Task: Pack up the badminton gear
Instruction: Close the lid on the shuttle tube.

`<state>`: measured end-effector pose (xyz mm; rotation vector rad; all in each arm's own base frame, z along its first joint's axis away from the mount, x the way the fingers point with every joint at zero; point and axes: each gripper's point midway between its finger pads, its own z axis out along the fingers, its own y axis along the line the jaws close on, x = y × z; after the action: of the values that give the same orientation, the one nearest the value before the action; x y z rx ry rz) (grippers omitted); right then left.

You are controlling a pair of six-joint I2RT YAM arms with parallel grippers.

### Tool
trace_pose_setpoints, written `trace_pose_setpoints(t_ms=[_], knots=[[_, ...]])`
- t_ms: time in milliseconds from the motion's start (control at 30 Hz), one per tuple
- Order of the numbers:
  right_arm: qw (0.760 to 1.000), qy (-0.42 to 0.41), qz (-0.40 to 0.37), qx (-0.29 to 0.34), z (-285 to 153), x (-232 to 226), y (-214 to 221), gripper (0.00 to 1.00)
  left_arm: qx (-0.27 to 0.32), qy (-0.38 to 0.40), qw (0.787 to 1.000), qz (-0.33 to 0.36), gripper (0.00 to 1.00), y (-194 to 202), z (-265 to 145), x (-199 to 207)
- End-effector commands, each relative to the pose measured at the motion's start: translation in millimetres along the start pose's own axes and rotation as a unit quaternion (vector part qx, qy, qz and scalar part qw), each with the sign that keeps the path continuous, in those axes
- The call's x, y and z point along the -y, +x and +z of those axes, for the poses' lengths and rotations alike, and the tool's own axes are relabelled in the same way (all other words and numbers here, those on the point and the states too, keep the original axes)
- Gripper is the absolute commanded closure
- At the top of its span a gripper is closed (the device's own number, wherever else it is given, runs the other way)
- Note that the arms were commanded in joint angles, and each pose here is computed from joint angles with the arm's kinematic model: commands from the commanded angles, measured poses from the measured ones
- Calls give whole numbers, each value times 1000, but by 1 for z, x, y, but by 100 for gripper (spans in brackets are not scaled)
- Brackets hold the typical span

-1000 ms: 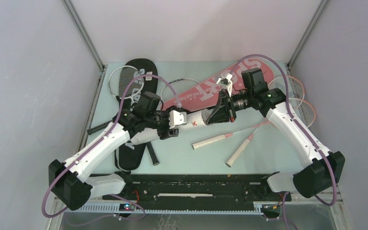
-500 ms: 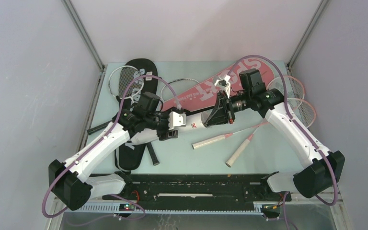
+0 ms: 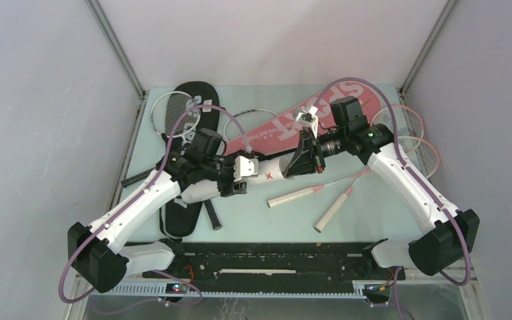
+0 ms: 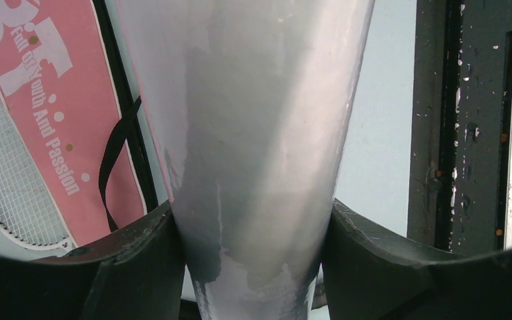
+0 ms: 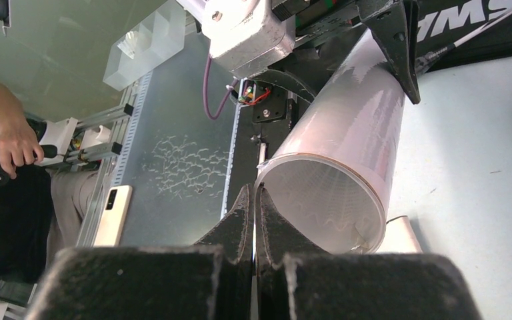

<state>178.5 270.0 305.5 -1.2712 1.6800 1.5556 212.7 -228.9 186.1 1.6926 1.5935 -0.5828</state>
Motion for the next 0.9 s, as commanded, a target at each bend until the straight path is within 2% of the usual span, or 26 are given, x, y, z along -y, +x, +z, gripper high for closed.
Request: trace_pose_setpoints(t_ms=[0, 500, 633, 867], knots=[[1000, 8, -19, -6, 4, 11, 3, 99, 60, 29, 997, 35, 47, -24, 0, 11], [998, 45, -38, 19, 5, 14, -8, 100, 98, 66, 993, 2, 48, -41, 4, 18], [998, 49, -39, 21, 5, 15, -9, 95, 106, 73, 992, -10, 48, -45, 5, 18], [998, 33, -39, 21, 2, 10, -5, 75, 120, 70, 990, -29, 49, -49, 4, 12]])
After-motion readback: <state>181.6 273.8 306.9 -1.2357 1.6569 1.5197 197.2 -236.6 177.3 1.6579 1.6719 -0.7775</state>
